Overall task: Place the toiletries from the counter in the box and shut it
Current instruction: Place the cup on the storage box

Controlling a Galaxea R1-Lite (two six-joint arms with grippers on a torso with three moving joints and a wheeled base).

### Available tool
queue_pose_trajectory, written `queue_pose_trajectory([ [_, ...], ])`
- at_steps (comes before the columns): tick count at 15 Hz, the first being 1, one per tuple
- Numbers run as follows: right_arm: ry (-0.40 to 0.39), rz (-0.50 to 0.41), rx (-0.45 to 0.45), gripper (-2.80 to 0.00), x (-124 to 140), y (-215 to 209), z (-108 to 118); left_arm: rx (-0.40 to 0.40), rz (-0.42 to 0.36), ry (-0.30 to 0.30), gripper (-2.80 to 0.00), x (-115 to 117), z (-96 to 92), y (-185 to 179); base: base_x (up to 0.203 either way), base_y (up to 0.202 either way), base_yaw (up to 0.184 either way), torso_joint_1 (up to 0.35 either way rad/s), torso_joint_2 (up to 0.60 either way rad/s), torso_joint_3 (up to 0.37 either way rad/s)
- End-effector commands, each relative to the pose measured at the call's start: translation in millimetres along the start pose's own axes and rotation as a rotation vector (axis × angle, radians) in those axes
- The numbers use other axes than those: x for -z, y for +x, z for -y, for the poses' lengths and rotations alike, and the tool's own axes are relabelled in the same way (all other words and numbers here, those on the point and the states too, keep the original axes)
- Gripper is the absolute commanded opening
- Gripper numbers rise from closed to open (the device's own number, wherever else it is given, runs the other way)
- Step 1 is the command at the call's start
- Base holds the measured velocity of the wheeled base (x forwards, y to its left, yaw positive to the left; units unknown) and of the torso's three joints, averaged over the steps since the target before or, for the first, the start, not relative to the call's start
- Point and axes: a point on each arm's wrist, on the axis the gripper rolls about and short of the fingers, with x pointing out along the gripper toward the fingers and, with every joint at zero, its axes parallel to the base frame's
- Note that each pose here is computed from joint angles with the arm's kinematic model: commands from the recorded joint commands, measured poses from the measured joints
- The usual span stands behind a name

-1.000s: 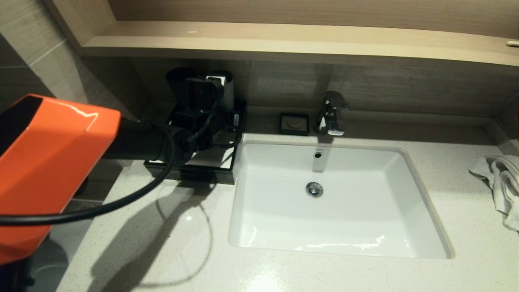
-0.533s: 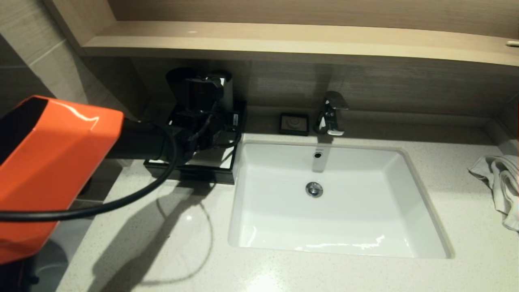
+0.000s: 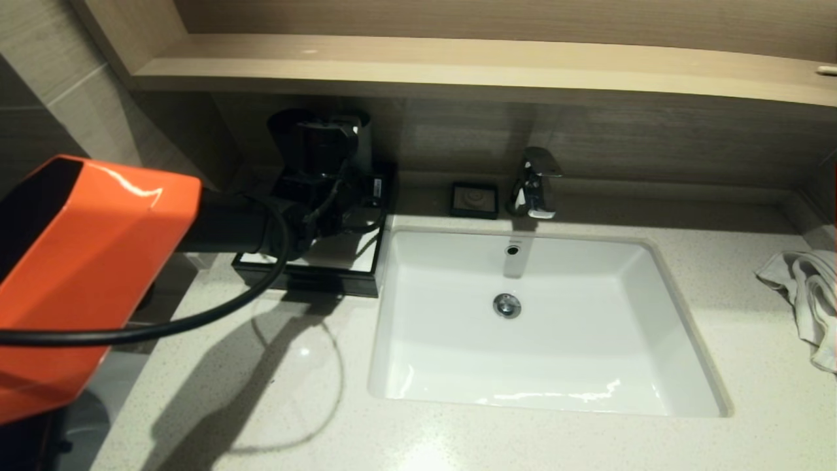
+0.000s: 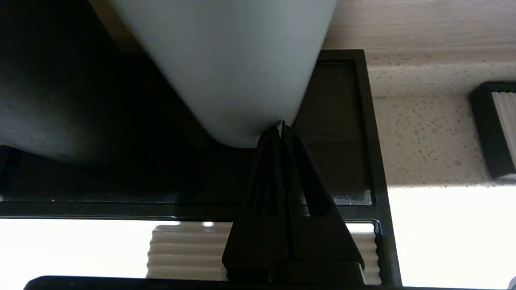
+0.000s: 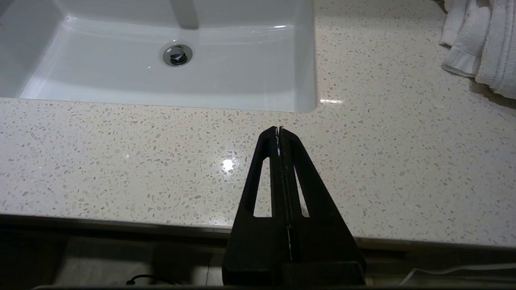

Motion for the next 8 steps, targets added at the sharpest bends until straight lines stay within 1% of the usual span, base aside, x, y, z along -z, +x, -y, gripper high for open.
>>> queue_pose_trajectory([
  [1, -0.001, 0.0, -0.001, -2.8, 0, 0, 0, -0.002, 0.01, -0.004, -2.8, -5, -1.3, -4, 0.0, 0.0, 0.0, 0.0, 0.0, 0.0],
  [6, -0.001, 0.0, -0.001, -2.8, 0, 0, 0, 0.008, 0.016, -0.01, -2.8, -15, -4.8, -23, 0.0, 0.0, 0.0, 0.0, 0.0, 0.0],
  [8, -0.001, 0.0, -0.001, -2.8, 0, 0, 0, 0.013, 0.024, -0.015, -2.8, -23, -6.7, -35, 0.0, 0.0, 0.0, 0.0, 0.0, 0.0],
])
